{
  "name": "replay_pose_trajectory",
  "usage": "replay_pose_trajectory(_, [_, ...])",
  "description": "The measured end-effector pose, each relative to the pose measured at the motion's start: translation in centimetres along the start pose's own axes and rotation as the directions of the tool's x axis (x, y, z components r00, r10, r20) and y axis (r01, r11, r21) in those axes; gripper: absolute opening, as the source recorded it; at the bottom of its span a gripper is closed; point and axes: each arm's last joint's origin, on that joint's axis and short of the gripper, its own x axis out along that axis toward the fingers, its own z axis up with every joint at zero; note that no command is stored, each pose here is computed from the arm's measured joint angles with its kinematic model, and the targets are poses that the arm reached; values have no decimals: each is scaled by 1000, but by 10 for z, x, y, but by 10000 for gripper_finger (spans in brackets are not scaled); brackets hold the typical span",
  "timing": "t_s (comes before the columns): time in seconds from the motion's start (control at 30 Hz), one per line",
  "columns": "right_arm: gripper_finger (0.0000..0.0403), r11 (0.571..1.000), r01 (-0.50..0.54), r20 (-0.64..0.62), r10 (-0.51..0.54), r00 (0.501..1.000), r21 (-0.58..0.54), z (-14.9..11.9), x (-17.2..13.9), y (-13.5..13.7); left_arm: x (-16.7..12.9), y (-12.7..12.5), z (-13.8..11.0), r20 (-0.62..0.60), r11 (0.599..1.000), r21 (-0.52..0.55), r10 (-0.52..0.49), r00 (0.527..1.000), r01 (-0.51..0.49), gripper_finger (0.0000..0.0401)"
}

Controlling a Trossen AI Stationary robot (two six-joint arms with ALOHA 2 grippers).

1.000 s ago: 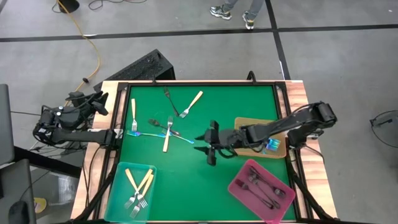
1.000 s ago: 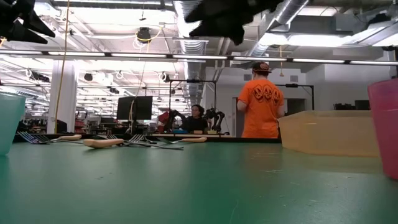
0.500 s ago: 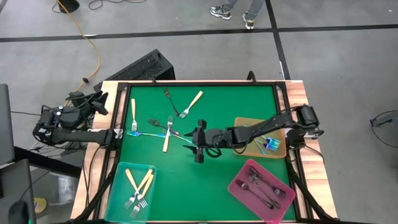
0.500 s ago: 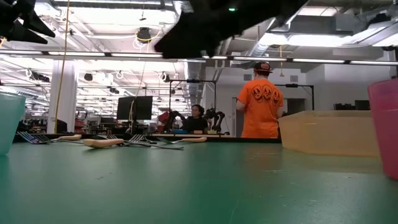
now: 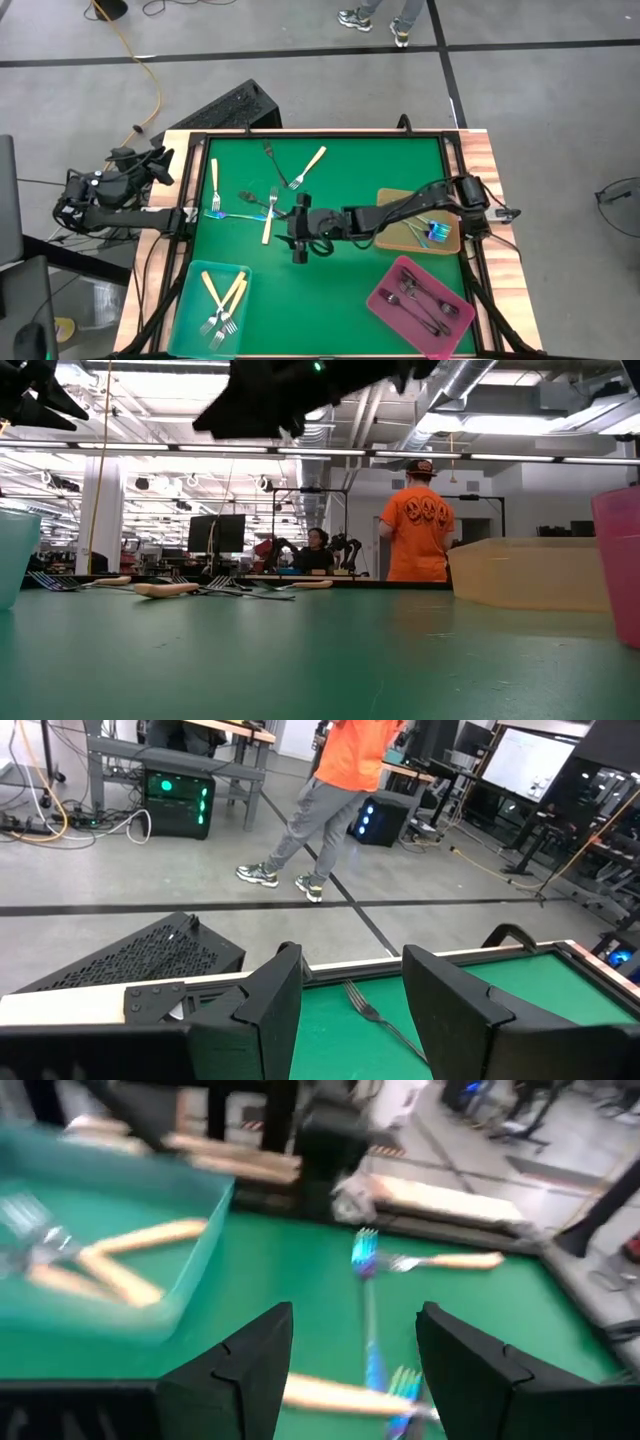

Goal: Sort silverware by color (type)
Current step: Put the yellow fork into the blue bin

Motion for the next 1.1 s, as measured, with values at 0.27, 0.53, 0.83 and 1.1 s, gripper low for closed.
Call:
replay_pose_trajectory(0.27, [234,986,154,-3,-154,988,65,11,11,-59,0,0,0,0,1000,-2,0,1000,0,158])
replay_pose_trajectory(0.53, [234,912,393,-233,-359,904,117,-8,12,-131,0,0,0,0,1000,-2,0,1000,0,158])
replay_pose_trajectory(0.83, [234,951,-116,-566,-71,821,-287,-39,-5,-177,0,0,0,0,1000,-2,0,1000,0,158])
replay_pose_trajectory(1.1, [234,869,-311,-588,29,809,-384,-55,-15,-218,0,0,0,0,1000,-2,0,1000,0,158])
